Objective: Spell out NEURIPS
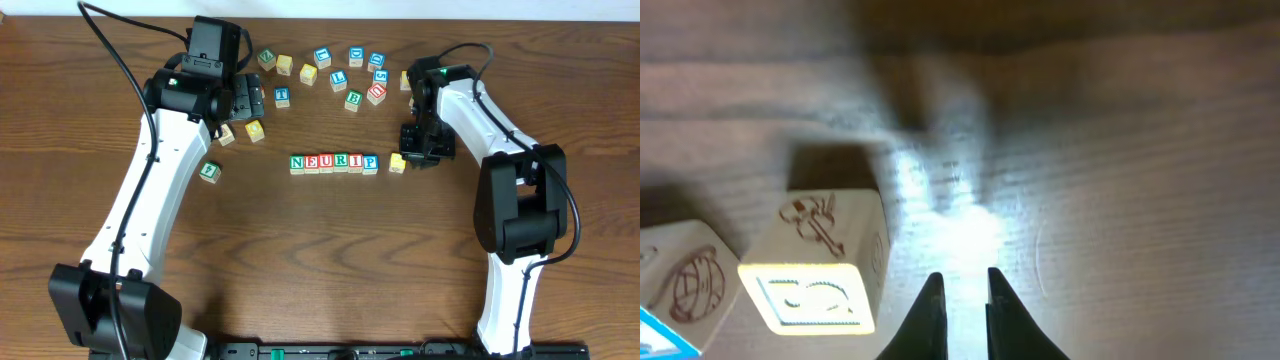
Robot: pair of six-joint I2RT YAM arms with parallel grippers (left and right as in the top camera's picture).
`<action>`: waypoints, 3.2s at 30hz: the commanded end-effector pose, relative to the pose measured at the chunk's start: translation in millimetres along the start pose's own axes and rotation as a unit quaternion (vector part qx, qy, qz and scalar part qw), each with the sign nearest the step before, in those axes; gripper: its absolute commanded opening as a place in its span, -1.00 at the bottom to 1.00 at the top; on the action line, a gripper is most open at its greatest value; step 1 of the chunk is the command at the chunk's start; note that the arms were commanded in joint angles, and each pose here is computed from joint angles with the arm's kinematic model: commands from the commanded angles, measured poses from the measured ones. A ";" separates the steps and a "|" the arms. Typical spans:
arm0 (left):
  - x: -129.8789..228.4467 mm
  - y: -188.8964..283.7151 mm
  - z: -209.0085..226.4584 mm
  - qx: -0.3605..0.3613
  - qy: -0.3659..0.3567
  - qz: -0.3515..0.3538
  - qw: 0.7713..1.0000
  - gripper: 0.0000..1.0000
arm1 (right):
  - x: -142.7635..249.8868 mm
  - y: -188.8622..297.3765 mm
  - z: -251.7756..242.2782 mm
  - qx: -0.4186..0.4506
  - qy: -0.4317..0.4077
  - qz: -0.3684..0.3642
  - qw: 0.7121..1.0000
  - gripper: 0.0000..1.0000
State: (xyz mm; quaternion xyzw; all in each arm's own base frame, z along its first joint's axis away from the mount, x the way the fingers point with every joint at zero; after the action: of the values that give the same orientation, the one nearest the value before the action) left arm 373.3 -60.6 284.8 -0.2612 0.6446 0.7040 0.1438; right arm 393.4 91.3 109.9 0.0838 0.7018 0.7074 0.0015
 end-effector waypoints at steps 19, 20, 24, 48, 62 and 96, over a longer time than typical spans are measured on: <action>-1.5 1.7 2.8 -0.005 0.000 -0.004 1.000 0.96 | 14.5 -4.0 11.6 -0.011 0.029 0.040 0.999 -0.87; -1.6 1.7 2.8 -0.005 0.000 -0.004 1.000 0.96 | 15.1 -4.0 12.9 -0.010 0.030 0.040 0.999 -0.87; -1.5 1.7 2.8 -0.005 0.000 -0.004 1.000 0.95 | 17.0 -3.9 18.4 -0.032 0.032 0.047 0.998 -0.87; -1.5 1.7 2.8 -0.005 0.000 -0.004 1.000 0.95 | 4.1 -3.5 30.4 -0.080 0.010 0.011 0.997 -0.86; -1.5 1.7 2.8 -0.005 0.000 -0.004 1.000 0.96 | -13.0 0.2 33.9 -0.084 0.046 -0.049 0.994 -0.76; -1.5 1.7 2.8 -0.005 0.000 -0.004 1.000 0.95 | -60.7 21.3 55.9 -0.071 0.092 -0.197 0.974 -0.60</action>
State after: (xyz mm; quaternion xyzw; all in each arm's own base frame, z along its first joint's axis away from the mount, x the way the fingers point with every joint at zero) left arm 373.2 -60.8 284.8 -0.2611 0.6446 0.7040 0.1440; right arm 459.4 134.5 136.3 -0.1157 0.6405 0.7531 0.0962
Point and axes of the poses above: each gripper's point midway between its finger pads, its own y axis back along the fingers, its own z axis along the line the jaws close on, x = y × z, the point moved 9 cm from there along y, back along the fingers, and after that the axes turned 1 degree about y, right-handed, at the moved point
